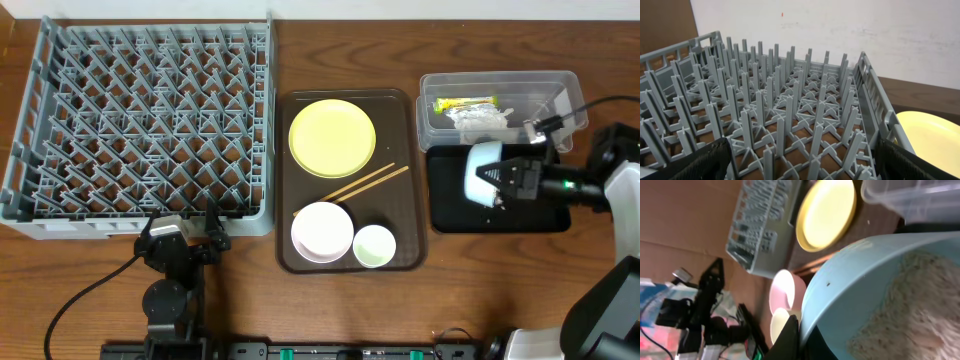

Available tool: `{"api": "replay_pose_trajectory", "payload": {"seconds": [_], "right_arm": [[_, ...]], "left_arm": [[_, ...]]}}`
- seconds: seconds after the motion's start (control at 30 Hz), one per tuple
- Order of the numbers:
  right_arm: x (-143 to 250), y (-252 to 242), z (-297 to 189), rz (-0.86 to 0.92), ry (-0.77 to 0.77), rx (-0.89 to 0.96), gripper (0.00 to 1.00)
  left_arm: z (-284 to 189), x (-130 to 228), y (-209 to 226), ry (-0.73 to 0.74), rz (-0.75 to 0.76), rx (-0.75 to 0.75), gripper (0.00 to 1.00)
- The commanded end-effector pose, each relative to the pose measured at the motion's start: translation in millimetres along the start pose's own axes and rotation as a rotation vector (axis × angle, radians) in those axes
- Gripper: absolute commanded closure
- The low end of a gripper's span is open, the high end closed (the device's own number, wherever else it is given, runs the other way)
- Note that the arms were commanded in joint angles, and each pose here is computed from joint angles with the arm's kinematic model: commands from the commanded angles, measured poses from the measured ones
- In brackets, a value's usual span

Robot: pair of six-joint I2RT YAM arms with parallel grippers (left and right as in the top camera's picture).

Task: Sort waste into correct bins and load items into the dishwasher
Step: 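Tilt the bowl with the right gripper to pour rice onto the black tray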

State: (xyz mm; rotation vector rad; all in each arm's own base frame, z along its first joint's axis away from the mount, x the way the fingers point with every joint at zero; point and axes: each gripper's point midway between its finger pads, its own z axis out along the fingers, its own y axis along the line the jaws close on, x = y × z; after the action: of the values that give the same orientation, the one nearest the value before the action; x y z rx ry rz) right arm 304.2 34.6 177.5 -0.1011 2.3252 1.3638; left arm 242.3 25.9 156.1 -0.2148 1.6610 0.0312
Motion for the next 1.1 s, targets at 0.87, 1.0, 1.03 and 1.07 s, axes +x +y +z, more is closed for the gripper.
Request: {"api": "replay_pose_trajectory", "payload": {"seconds": [0.87,1.0,1.03,1.07], "right_arm": [[-30,8,-29,-0.108,-0.280,-0.187,0.99],[-22,-8,-27,-0.072,-0.299,-0.193,0.99],[-20,-11,-27,-0.062,-0.309,-0.200,0.99],[-18,-14,-27,-0.051,-0.321,-0.210,0.99]], "left_arm": [[2,18,4,0.044,0.001,-0.017,0.08],[2,18,4,0.044,0.001,-0.017,0.08],[2,18,4,0.044,0.001,-0.017,0.08],[2,18,4,0.044,0.001,-0.017,0.08]]}}
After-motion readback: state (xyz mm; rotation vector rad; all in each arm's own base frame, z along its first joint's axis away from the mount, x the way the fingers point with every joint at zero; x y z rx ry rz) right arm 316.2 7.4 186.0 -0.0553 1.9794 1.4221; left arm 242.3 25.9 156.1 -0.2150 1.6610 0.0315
